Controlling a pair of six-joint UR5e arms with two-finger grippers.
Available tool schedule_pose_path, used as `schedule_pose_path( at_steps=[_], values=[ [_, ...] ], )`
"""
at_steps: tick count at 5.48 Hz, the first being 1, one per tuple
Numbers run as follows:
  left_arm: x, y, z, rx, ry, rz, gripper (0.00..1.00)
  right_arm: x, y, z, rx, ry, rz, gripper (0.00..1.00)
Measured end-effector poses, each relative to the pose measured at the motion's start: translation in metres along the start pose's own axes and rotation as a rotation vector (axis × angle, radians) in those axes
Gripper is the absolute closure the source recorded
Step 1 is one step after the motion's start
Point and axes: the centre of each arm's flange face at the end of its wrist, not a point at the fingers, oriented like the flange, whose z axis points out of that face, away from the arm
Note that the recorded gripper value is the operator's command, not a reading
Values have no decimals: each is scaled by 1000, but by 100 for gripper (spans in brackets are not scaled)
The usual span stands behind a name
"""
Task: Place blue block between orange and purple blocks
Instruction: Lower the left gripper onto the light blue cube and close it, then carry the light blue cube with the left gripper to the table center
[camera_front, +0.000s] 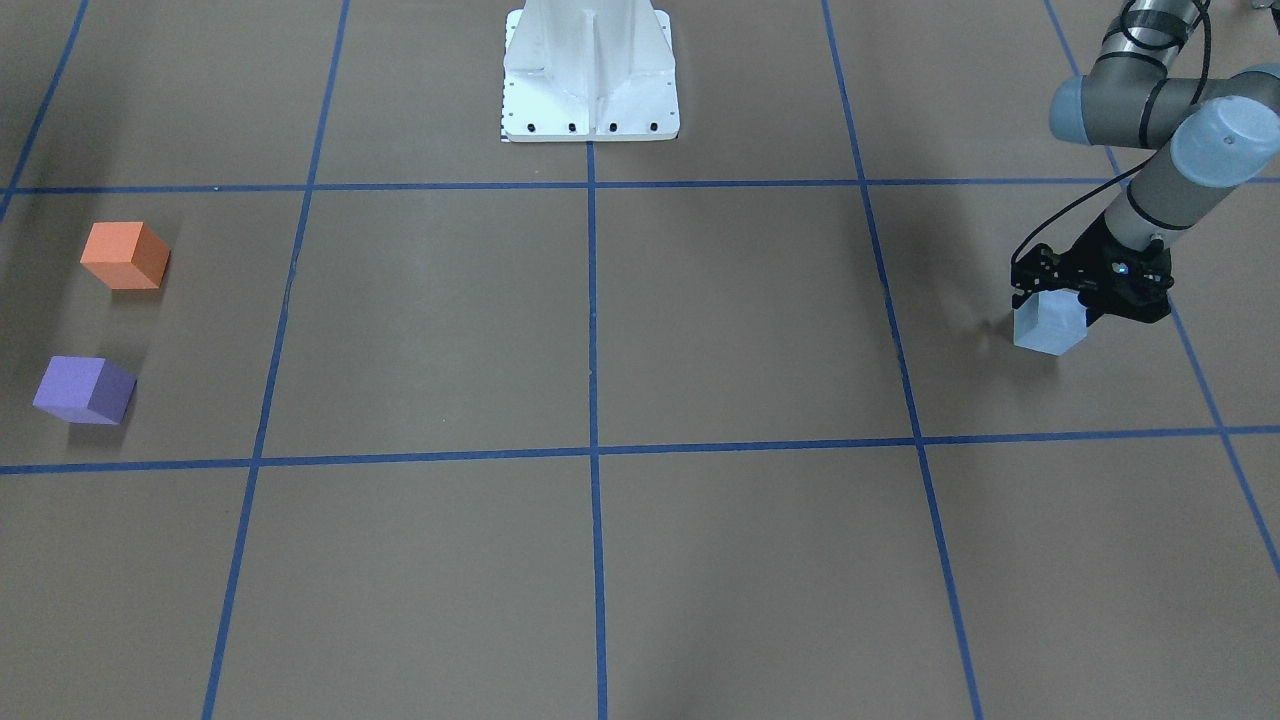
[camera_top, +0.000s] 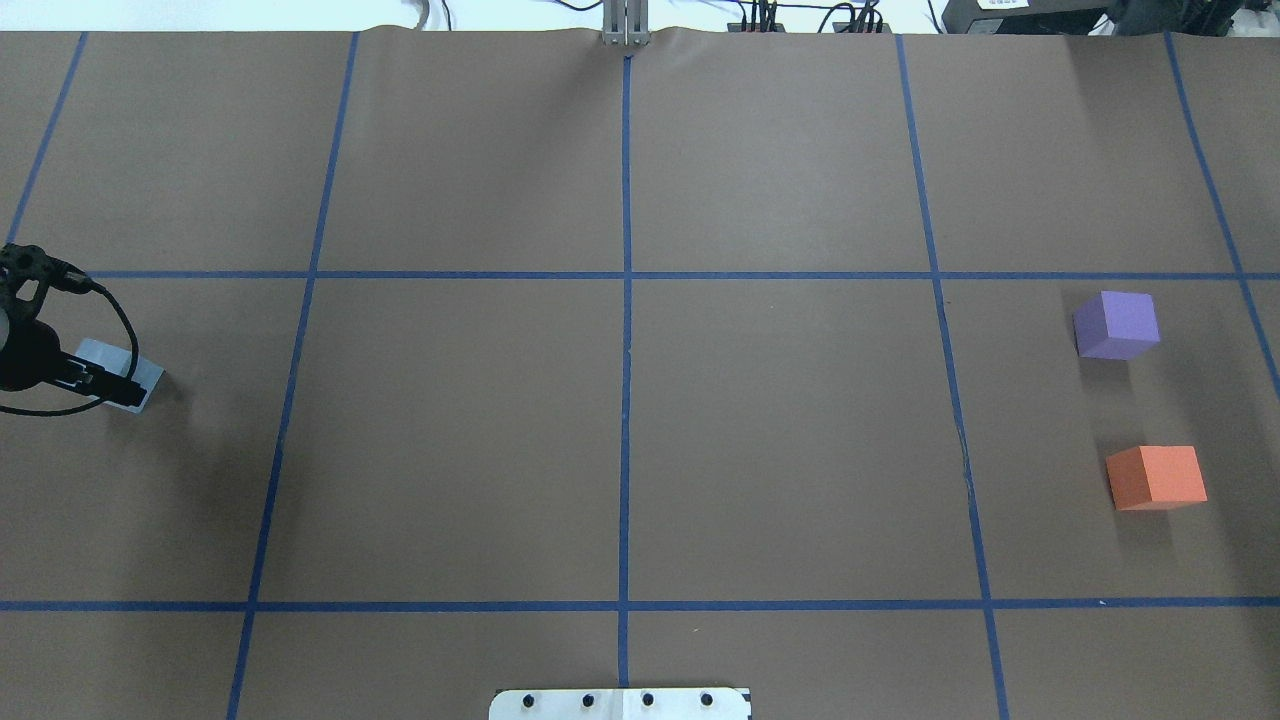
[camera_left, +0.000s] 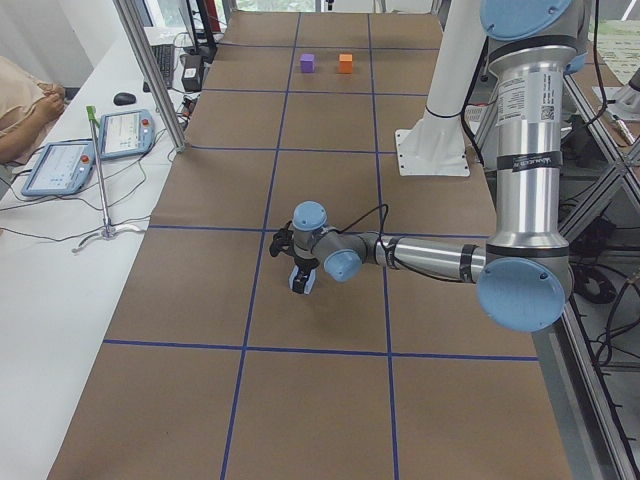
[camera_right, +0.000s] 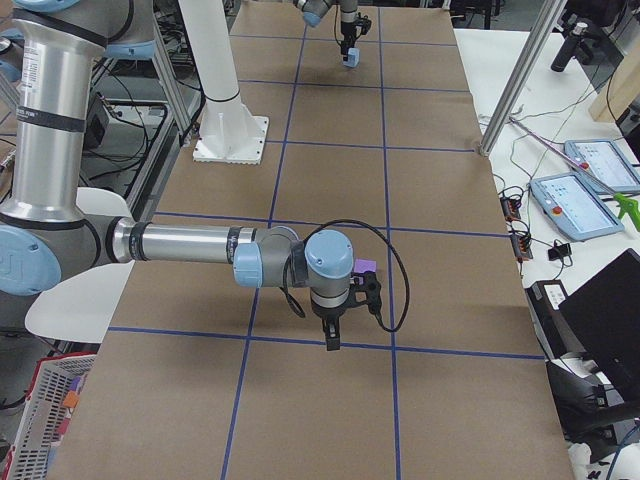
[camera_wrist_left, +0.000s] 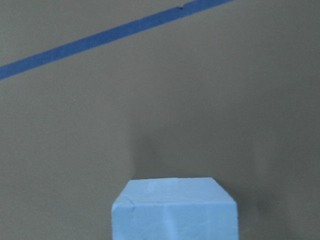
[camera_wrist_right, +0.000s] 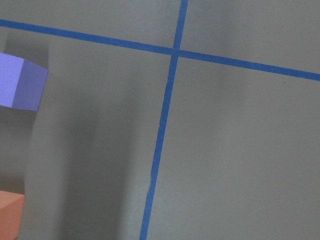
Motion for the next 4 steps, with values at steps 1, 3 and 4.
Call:
schedule_pose_path(
  at_steps=[1,3,4],
  values=[
    [1,-1,4,2,-13,2,97,0,-1,0,1,1,0,0],
    [23,-16,-14,42,9,16,92,-1,-2,-1,4,2,-2,0],
    [53,-36,-34,84,48,2,92,-1,-2,-1,4,2,-3,0]
  ],
)
